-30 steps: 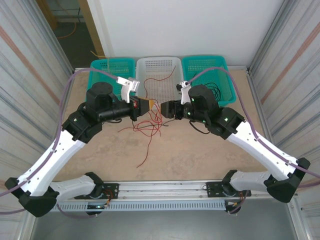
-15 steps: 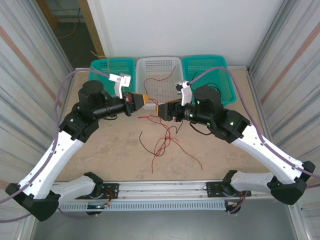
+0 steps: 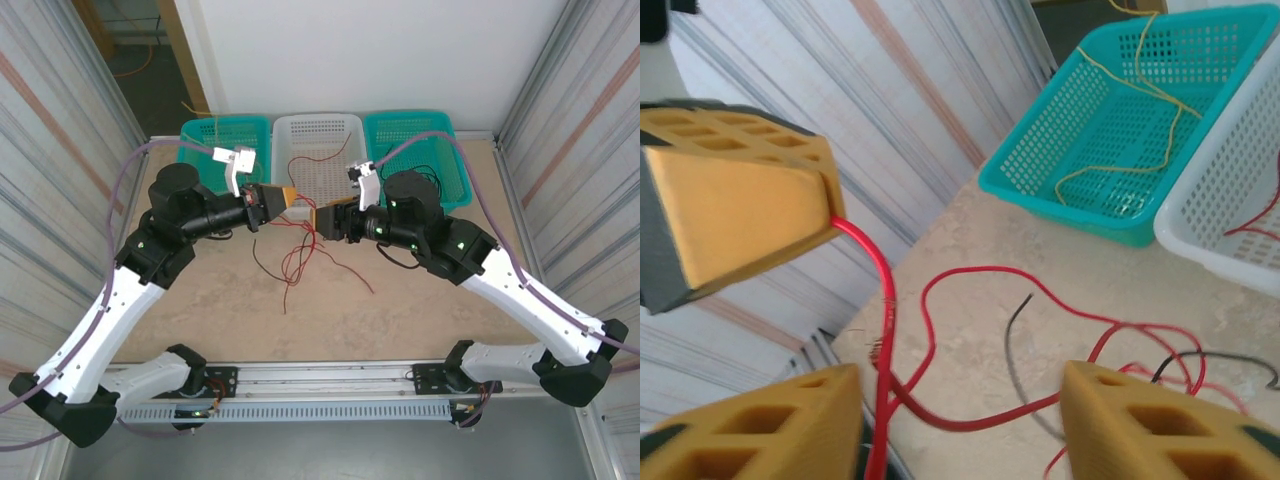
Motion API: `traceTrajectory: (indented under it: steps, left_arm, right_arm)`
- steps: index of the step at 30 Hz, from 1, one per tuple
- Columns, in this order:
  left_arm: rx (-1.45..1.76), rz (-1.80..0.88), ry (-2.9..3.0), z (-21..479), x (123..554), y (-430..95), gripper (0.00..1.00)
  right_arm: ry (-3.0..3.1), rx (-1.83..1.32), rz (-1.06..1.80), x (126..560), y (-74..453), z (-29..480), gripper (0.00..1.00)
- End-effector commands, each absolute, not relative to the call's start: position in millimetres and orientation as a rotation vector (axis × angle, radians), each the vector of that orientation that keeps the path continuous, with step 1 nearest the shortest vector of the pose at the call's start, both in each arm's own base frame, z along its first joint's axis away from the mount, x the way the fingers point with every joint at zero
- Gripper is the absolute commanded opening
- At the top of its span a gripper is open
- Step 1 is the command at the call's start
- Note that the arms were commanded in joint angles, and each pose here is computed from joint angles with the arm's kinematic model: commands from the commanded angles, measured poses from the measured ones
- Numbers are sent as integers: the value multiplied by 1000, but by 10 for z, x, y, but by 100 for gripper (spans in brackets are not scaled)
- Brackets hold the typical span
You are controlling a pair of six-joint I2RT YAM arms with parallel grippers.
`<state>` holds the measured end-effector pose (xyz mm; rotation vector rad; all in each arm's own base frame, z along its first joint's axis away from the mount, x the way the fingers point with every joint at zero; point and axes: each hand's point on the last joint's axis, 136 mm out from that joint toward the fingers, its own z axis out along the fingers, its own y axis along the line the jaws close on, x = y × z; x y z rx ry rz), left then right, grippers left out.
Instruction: Untangle the cables
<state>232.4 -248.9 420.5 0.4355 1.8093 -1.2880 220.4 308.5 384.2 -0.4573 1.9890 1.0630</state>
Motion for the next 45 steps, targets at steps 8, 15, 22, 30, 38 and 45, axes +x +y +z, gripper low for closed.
traceTrajectory:
  steps: [8,15,22,30,38,45]
  left_arm:
    - [433,-1250,1777,4219,2329,-2406,7]
    - [589,-1123,1768,3858,2223,-2389,70]
    - [623,-884,1671,3649,2268,-2211,99]
    - [683,-700,1649,3546,2513,-2225,85]
    - [692,-713,1609,3576,2588,-2331,45]
    - [670,-749,1599,3670,2597,-2452,3]
  right_arm:
    - [1933,-471,1073,2156,3059,4079,0]
    - [1869,-439,1084,2162,2962,4347,0]
    - [1808,-448,1151,2134,2942,4608,0]
    - [1788,-433,1190,2200,2923,4727,0]
    - [1798,-428,1234,2214,2931,4693,0]
    - [1820,-411,1226,2267,2925,4608,0]
